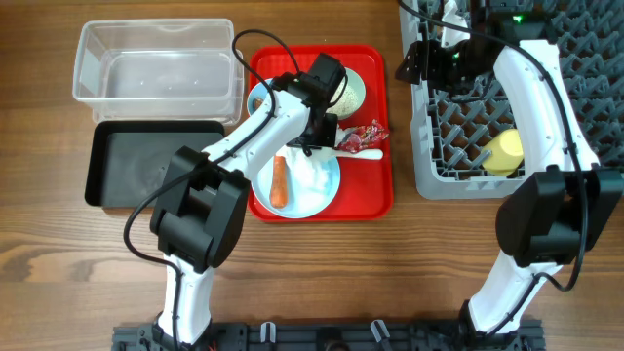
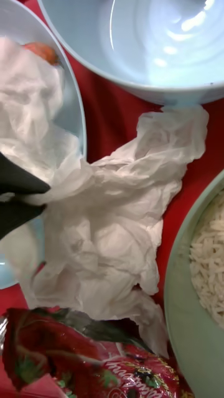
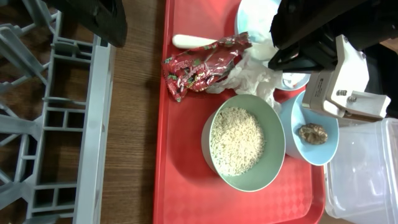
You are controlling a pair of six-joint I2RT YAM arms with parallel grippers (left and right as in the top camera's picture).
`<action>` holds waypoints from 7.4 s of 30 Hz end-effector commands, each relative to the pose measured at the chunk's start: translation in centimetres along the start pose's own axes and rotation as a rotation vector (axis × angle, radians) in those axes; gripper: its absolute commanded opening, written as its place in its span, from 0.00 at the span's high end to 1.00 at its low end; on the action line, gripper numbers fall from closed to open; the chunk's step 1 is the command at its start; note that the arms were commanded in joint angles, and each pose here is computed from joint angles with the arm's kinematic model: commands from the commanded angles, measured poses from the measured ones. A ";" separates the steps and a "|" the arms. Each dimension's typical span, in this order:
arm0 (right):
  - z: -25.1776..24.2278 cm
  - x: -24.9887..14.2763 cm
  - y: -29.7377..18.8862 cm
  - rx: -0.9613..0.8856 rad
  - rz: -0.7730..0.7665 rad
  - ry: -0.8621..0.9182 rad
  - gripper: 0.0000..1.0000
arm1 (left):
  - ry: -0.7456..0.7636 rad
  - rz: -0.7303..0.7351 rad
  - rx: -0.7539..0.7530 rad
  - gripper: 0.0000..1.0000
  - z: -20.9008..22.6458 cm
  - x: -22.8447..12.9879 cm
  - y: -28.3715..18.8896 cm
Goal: Sort waste into correct bins and load items into the dishwasher rack
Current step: 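Grasp the crumpled white tissue with the left gripper, then drop the tissue into the clear plastic bin with the left gripper, then grasp the remaining tissue on the plate with the left gripper, then drop the tissue into the clear plastic bin with the left gripper, then grasp the orange carrot on the blue plate with the left gripper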
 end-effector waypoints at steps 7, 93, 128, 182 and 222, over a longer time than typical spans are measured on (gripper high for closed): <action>0.4 0.4 -0.9 -0.006 -0.026 -0.003 0.23 | -0.011 -0.155 -0.096 0.96 -0.2 1.1 -10.4; -0.3 -0.7 -0.9 -0.096 0.046 -0.029 0.00 | 0.283 -0.082 -0.070 0.90 -2.7 0.1 3.6; -0.5 -0.6 -0.9 -0.115 0.041 -0.022 0.00 | -0.282 -0.596 0.024 0.42 16.9 12.3 -10.4; -0.5 -1.0 -0.9 -0.116 0.067 -0.043 0.00 | 0.521 -0.038 -0.026 0.22 -5.4 -4.0 1.2; -0.6 -1.1 -0.9 -0.129 0.074 -0.044 0.00 | -0.298 0.117 0.197 0.59 6.3 -8.5 3.0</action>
Point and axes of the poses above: each gripper's point midway between its finger pads, its own y axis out along the fingers, its own z axis along the line the jaws close on, x = y × z, the point moved 9 cm from there along -y, back along the fingers, and after that the axes turned 13 degrees about -y, right-handed, at the moved point
